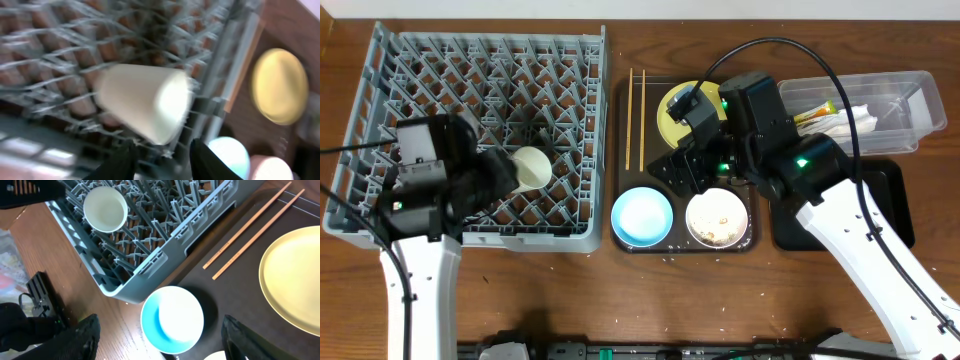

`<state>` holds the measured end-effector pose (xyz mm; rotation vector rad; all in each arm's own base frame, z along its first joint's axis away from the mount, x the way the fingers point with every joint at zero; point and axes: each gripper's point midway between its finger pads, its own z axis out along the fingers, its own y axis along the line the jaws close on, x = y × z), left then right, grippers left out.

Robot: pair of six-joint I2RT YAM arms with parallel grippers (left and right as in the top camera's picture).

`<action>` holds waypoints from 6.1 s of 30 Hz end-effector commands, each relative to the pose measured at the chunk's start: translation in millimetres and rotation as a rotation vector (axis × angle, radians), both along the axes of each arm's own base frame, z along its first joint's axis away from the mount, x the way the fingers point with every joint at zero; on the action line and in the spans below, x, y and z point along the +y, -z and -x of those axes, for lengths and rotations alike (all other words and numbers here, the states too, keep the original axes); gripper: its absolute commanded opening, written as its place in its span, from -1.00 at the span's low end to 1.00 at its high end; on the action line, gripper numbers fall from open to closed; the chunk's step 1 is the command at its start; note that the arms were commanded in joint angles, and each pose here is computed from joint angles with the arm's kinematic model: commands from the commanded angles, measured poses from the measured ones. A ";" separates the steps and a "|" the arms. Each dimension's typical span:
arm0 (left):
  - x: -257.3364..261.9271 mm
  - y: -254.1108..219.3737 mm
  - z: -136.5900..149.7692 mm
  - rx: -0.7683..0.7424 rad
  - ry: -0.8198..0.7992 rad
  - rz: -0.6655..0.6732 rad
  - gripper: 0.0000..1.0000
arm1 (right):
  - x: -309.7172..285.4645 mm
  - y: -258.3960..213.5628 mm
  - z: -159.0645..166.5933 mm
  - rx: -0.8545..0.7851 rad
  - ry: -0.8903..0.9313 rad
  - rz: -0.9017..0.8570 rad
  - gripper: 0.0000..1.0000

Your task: Sort waste into correct bins and load items into the dishwasher

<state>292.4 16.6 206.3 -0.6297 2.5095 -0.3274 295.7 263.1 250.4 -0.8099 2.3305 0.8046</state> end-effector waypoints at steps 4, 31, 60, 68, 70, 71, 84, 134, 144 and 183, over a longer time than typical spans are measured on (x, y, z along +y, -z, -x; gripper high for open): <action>29.0 28.3 -19.4 0.087 -0.125 -0.038 -0.81 | 4.1 -1.7 -0.1 -0.015 -0.017 -0.003 0.33; -9.0 -11.4 -57.5 -0.168 0.140 -0.061 -0.41 | 45.8 17.6 -10.3 -0.023 -0.069 -0.030 0.26; -15.7 10.5 -15.8 0.010 0.148 -0.019 -0.42 | 85.0 22.7 -3.6 -0.020 -0.119 -0.088 0.36; -18.8 -48.8 10.4 -0.195 0.120 -0.046 0.04 | 166.1 55.2 -17.2 -0.103 -0.197 -0.203 0.46; -19.3 -55.3 19.2 -0.213 0.117 -0.052 0.05 | 179.0 70.0 -21.0 -0.114 -0.209 -0.213 0.43; -18.7 -56.1 22.7 -0.212 0.113 -0.057 0.05 | 182.0 74.1 -23.4 -0.120 -0.208 -0.216 0.41; -16.7 -54.8 41.2 -0.185 0.098 -0.074 0.08 | 204.7 74.7 -53.4 -0.537 -0.364 -0.205 0.68; -151.8 -168.3 42.0 -0.510 0.813 0.771 0.72 | 24.1 -122.2 77.5 -0.141 -0.832 -0.760 -0.98; -179.9 -175.2 64.6 -0.476 0.970 0.852 0.62 | 38.2 -123.5 72.6 -0.195 -0.816 -0.720 -0.98; -86.8 -106.8 3.1 -0.347 0.330 0.558 -0.08 | -11.7 -89.7 -13.9 -0.092 -0.305 -0.524 0.31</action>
